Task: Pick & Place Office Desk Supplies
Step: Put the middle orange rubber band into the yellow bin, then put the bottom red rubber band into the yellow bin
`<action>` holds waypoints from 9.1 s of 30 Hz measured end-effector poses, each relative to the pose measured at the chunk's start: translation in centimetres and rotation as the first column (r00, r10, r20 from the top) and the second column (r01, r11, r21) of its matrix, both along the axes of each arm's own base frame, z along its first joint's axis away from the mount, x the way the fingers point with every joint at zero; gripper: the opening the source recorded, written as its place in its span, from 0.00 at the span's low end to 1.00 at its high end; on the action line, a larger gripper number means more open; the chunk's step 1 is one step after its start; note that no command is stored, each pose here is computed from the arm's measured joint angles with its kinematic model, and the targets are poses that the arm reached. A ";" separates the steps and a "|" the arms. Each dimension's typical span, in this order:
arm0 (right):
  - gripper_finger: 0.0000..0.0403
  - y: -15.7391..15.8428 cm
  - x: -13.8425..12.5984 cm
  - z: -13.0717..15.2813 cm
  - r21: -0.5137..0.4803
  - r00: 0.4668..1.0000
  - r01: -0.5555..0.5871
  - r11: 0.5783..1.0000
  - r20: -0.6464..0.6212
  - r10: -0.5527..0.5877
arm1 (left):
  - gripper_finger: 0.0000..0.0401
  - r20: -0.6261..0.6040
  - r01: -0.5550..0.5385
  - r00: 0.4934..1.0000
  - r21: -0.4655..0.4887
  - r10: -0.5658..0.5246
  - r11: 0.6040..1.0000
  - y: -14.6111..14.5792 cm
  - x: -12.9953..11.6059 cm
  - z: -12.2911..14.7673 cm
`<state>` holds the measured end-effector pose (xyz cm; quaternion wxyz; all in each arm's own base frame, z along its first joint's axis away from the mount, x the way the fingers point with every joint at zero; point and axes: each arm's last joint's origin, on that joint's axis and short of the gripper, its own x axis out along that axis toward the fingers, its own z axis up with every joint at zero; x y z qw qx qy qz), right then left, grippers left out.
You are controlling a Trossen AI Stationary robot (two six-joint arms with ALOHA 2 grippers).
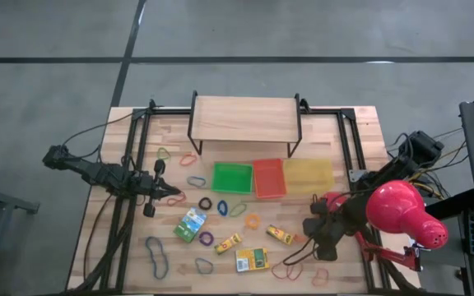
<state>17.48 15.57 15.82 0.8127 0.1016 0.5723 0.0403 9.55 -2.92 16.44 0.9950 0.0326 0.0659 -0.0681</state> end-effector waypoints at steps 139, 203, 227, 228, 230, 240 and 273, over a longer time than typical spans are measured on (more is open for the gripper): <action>0.07 -4.9 -2.8 6.9 0.027 0.869 0.429 0.903 0.262 -0.421 | 0.00 0.000 0.000 1.000 0.000 0.000 1.000 0.0 0.0 0.0; 0.33 -13.4 -0.6 2.1 -0.151 0.604 0.797 0.584 0.195 -0.773 | 0.00 0.000 0.000 1.000 0.000 0.000 1.000 0.0 0.0 0.0; 0.29 -10.3 1.5 7.0 0.109 0.859 0.475 0.873 0.159 -0.487 | 0.00 0.000 0.000 1.000 0.000 0.000 1.000 0.0 0.0 0.0; 0.29 -10.0 1.6 7.1 0.132 0.855 0.476 0.869 0.163 -0.493 | 0.00 0.000 0.000 1.000 0.000 0.000 1.000 0.0 0.0 0.0; 0.29 -9.2 1.6 7.0 0.161 0.859 0.465 0.870 0.154 -0.488 | 0.00 0.000 0.000 1.000 0.000 0.000 1.000 0.0 0.0 0.0; 0.29 -4.3 1.5 5.7 0.208 0.952 0.266 0.941 0.094 -0.290 | 0.00 0.000 0.000 1.000 0.000 0.000 1.000 0.0 0.0 0.0; 0.29 2.1 4.1 0.4 0.274 0.995 -0.092 0.957 0.051 0.081 | 0.00 0.000 0.000 1.000 0.000 0.000 1.000 0.0 0.0 0.0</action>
